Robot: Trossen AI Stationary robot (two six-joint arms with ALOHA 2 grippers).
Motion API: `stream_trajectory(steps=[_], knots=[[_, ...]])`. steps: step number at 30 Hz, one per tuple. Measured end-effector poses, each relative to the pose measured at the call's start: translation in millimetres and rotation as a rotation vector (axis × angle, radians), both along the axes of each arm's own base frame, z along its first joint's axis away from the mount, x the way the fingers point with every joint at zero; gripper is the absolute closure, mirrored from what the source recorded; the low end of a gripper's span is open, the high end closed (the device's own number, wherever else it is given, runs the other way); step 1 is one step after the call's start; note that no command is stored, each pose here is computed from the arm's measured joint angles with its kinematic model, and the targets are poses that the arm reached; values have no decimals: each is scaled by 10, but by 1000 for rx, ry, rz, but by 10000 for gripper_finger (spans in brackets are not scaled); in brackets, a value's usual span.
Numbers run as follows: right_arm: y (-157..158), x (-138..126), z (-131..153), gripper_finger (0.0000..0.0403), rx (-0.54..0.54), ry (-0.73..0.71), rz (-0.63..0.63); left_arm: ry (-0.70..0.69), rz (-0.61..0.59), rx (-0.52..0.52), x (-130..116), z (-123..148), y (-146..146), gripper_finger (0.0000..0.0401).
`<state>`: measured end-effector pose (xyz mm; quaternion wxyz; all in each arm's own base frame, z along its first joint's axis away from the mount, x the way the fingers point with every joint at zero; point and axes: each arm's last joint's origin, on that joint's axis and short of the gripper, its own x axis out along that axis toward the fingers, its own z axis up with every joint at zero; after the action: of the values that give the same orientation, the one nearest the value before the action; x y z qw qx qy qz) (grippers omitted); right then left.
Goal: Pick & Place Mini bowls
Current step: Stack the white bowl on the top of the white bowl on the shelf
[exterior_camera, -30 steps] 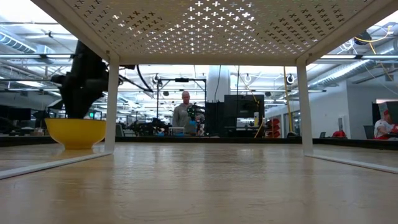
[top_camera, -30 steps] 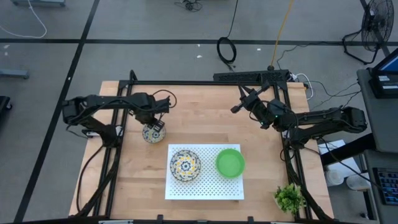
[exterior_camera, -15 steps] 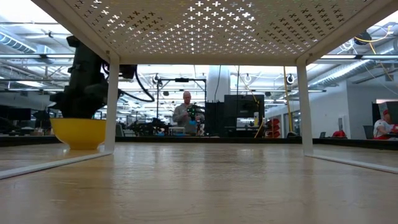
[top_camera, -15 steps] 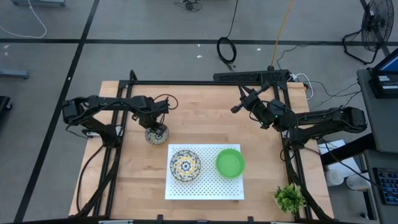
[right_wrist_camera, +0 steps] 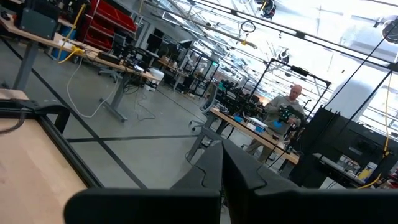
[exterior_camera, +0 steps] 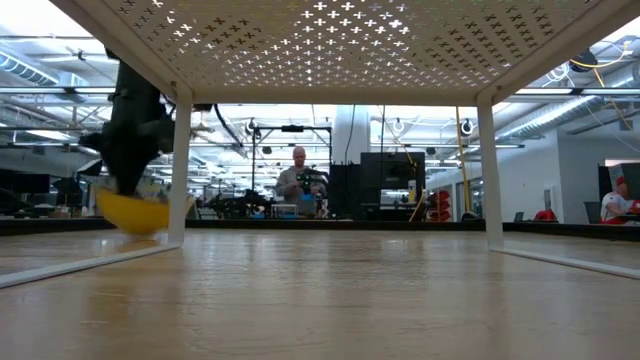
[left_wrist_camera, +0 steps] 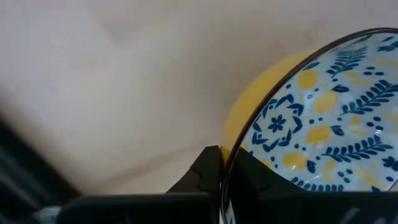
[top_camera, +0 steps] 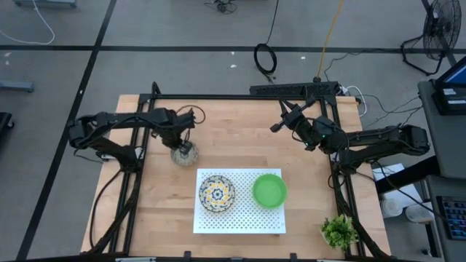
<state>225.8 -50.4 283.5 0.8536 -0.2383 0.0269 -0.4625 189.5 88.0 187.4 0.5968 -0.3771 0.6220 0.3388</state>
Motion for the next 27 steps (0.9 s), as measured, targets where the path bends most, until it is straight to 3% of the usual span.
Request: stream_trajectory(steps=[8,14,18,23,27], knots=[[0,0,0,403,0,-1,0,-111,89,191,-165,997,12,391],[0,-1,1,403,0,-1,0,-416,130,280,-216,1792,-146,391],[0,-1,-1,403,0,0,0,-641,44,257,-177,2207,-353,391],[0,-1,0,403,0,0,0,-780,-92,170,-52,2425,-680,391],[0,-1,0,403,0,0,0,-775,-188,131,138,2375,-924,391]])
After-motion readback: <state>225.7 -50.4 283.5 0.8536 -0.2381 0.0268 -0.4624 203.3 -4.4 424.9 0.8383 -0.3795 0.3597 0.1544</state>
